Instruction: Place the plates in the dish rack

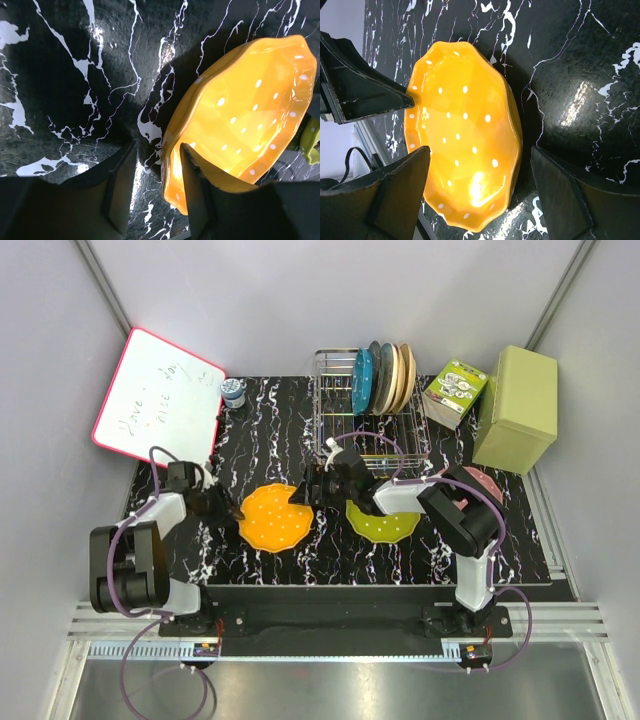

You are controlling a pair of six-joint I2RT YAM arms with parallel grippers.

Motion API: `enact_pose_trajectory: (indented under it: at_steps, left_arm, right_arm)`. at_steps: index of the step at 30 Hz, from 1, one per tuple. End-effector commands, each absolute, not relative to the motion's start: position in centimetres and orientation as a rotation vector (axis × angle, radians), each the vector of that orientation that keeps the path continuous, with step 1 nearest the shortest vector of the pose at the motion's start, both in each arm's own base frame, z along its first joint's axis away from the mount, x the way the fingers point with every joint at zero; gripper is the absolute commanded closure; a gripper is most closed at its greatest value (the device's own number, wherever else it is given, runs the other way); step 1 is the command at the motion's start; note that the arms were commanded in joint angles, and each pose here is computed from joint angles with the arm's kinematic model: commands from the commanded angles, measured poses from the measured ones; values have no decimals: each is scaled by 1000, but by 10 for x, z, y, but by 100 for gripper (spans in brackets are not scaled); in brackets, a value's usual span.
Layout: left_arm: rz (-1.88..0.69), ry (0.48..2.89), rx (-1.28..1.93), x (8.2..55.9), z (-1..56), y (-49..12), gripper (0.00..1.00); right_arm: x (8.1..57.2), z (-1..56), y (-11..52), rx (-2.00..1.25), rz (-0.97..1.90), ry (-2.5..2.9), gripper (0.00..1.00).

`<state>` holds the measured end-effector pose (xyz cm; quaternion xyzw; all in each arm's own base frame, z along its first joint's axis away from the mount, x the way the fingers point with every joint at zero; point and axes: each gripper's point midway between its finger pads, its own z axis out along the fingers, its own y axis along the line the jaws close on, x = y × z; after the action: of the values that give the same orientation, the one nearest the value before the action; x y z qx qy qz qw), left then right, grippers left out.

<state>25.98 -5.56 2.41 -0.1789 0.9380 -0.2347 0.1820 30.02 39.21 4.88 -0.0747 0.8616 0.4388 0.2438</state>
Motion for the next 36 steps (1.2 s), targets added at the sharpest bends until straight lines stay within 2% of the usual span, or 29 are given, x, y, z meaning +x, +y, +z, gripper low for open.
enact_pose_trajectory:
  at_steps: [1,10,11,12,17,20,32,36]
  left_arm:
    - [-734,2649,-506,260,25,-63,61]
    - [-869,2666,-507,263,25,-80,89]
    - [-870,2669,-507,261,24,-80,97]
    - [-872,2666,-505,262,24,-80,100]
    - [-878,2667,-504,261,23,-81,100]
    - [-853,2672,-500,261,21,-78,100]
    - [-798,2662,-372,273,17,-71,100]
    - [-859,2622,-352,271,26,-79,100]
  right_arm:
    - [249,-9,378,-109,1129,2682,12]
    - [214,-21,399,-189,1208,2765,15]
    - [213,-21,400,-187,1219,2769,15]
    - [211,-23,402,-191,1226,2777,16]
    - [199,-19,410,-223,1335,2800,28]
    - [189,-14,408,-302,1366,2796,30]
    - [151,37,401,-548,1530,2614,33]
    - [163,47,409,-499,1526,2566,29]
